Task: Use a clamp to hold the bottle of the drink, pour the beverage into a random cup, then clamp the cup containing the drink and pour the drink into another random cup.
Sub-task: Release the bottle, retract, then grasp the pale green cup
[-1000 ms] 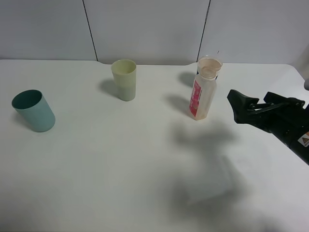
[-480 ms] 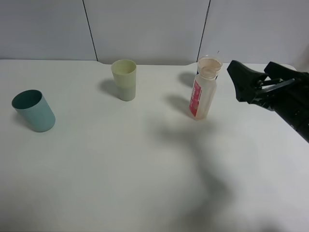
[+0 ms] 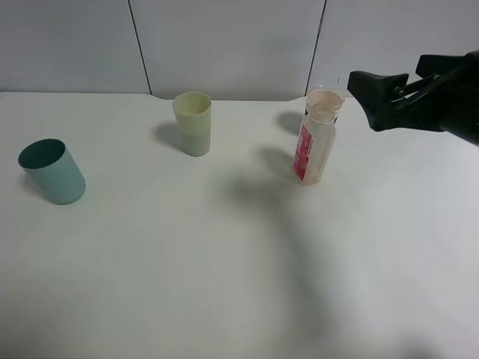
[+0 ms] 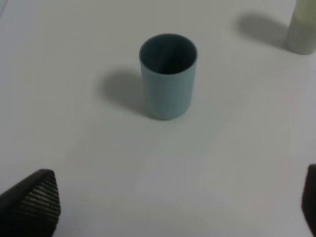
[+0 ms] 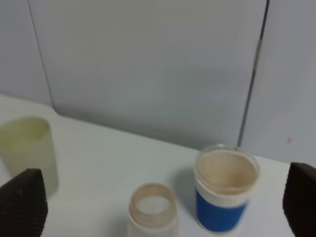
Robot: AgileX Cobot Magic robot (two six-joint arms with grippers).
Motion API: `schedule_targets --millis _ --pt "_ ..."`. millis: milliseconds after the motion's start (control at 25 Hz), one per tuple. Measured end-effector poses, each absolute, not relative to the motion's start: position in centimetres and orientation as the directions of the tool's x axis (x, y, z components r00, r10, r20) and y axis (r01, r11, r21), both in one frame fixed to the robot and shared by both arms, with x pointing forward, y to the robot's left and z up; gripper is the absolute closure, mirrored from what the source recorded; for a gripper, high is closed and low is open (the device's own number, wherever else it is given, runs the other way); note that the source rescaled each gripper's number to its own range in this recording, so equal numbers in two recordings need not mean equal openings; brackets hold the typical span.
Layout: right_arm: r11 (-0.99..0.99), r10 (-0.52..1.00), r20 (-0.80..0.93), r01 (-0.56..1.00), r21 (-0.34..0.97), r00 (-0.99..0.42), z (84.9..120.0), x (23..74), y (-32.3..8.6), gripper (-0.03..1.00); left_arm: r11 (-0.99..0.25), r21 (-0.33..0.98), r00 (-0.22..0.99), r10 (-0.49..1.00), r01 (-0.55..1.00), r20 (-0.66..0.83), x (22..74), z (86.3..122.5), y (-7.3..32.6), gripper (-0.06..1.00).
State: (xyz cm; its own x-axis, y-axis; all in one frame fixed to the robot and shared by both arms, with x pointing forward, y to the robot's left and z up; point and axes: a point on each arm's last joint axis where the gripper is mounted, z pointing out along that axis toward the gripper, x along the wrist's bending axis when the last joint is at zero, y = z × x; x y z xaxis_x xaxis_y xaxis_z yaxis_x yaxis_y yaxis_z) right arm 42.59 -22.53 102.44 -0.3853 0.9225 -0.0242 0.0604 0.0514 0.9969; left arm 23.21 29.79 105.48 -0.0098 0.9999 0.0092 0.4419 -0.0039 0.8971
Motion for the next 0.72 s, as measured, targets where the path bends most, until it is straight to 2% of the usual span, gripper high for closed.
schedule_targets --millis 240,720 --pt "0.219 0.912 -0.15 0.144 0.965 -0.382 106.1 40.5 -23.6 0.06 -0.004 0.897 -0.01 1.0 0.442 0.009 23.2 105.5 29.8 -0.06" --pt "0.259 0.914 -0.155 0.245 0.934 -0.374 107.3 36.3 -25.4 0.06 -0.004 0.897 -0.01 1.0 0.442 0.009 23.2 105.5 29.8 -0.06"
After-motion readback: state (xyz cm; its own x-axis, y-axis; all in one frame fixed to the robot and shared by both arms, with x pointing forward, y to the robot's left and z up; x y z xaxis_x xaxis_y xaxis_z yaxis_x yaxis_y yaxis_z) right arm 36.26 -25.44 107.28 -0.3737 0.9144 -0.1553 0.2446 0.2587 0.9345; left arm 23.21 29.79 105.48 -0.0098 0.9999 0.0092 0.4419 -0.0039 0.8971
